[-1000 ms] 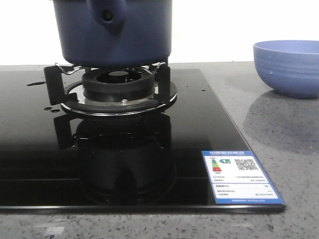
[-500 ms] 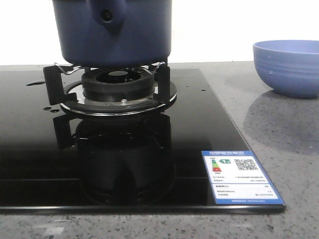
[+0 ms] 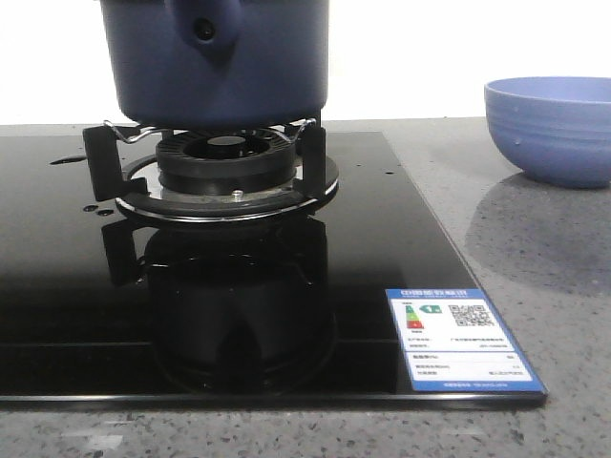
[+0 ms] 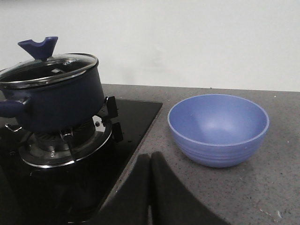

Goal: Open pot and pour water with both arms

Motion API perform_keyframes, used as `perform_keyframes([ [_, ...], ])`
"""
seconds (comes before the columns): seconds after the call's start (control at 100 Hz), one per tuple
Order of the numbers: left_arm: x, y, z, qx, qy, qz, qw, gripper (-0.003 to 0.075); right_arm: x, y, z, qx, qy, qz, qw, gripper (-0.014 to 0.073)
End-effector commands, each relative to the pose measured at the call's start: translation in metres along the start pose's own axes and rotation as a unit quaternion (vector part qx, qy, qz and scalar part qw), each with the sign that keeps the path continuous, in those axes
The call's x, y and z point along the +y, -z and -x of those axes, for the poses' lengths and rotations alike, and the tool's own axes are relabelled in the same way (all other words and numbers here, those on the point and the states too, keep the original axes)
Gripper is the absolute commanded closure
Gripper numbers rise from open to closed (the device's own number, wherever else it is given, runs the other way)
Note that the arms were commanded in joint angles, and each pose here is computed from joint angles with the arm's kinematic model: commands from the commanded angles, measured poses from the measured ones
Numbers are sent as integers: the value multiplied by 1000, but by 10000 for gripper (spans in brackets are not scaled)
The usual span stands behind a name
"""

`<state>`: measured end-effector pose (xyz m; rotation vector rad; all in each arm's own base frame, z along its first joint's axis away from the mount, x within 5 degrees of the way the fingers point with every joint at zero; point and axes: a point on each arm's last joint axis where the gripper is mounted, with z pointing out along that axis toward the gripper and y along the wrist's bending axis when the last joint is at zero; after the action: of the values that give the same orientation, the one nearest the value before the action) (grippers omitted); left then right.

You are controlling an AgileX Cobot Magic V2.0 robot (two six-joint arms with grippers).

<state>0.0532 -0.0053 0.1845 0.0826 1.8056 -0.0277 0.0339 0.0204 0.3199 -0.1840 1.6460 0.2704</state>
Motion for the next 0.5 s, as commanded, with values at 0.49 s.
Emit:
perform_keyframes([
  [0.49, 0, -2, -6, -22, 14, 4, 1000, 741, -44, -31, -84, -46, 42, -209, 976, 659],
])
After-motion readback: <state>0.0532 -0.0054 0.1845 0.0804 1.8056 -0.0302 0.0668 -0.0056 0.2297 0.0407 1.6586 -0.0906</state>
